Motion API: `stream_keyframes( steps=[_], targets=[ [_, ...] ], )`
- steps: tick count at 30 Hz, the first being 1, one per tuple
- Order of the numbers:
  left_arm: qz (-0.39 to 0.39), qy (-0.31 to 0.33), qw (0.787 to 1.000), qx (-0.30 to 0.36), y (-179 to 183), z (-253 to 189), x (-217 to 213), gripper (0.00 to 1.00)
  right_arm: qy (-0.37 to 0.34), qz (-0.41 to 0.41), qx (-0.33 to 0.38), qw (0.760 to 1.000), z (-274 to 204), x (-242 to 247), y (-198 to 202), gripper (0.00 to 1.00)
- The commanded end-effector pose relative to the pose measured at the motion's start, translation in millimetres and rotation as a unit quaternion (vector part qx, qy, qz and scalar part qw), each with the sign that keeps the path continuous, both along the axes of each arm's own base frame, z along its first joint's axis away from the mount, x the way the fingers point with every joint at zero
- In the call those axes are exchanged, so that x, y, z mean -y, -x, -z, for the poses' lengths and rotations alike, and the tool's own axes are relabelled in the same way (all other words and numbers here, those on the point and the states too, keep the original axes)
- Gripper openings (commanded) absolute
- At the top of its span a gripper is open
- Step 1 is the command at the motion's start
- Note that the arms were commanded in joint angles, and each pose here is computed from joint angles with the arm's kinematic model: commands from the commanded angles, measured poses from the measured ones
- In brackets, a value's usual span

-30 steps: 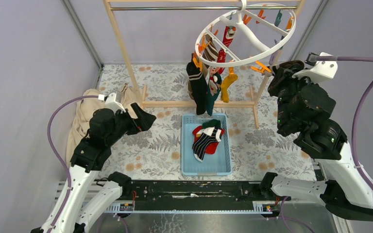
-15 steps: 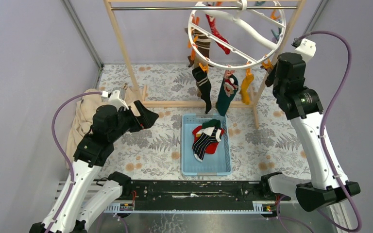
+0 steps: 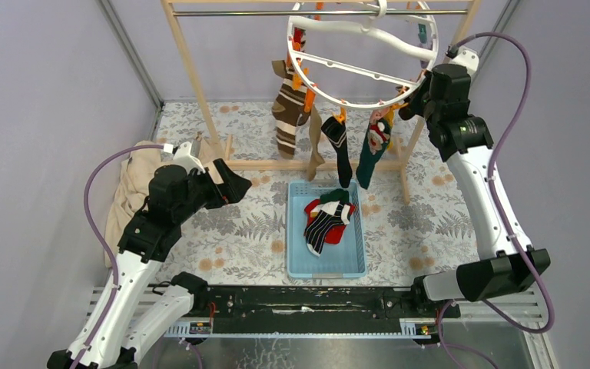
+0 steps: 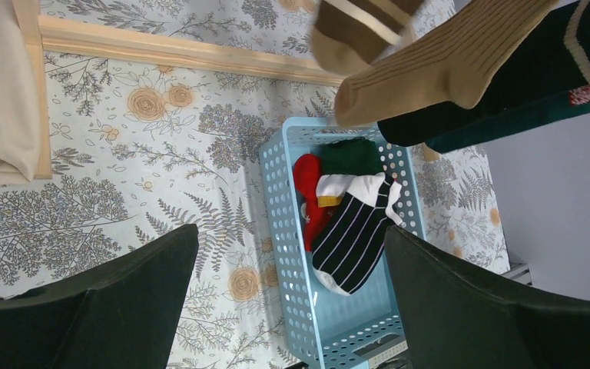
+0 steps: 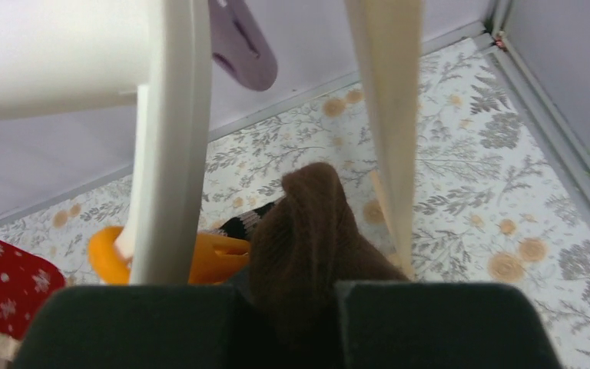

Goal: Remove the socks clipped to the hanger
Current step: Adjust the hanger on the clothesline.

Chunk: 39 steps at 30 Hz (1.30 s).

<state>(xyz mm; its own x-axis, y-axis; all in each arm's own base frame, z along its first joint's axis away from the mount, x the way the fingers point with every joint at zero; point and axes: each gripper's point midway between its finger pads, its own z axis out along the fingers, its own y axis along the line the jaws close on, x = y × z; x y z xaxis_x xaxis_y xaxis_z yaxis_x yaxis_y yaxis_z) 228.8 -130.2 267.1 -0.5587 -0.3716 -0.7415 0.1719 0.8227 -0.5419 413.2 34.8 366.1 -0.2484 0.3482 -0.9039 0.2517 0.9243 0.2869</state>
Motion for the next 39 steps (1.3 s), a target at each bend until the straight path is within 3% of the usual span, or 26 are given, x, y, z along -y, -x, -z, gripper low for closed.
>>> stream_keyframes(
  steps=[1,15,32,39],
  targets=[
    [-0.008,0.004,0.999,0.037,-10,-15,-2,0.99,-0.026,-0.044,0.054,0.997,-36,-19,-21,0.00],
    [-0.010,0.006,0.999,0.032,-14,-10,0,0.99,-0.030,-0.092,0.070,0.993,-50,-41,-46,0.04],
    [-0.012,0.006,0.999,0.030,-12,-5,-1,0.99,-0.008,-0.176,0.096,0.980,-73,-126,-31,0.06],
    [-0.014,0.004,0.999,0.031,-12,-5,-3,0.99,0.001,-0.156,0.089,0.984,-67,-120,-19,0.12]
  ],
)
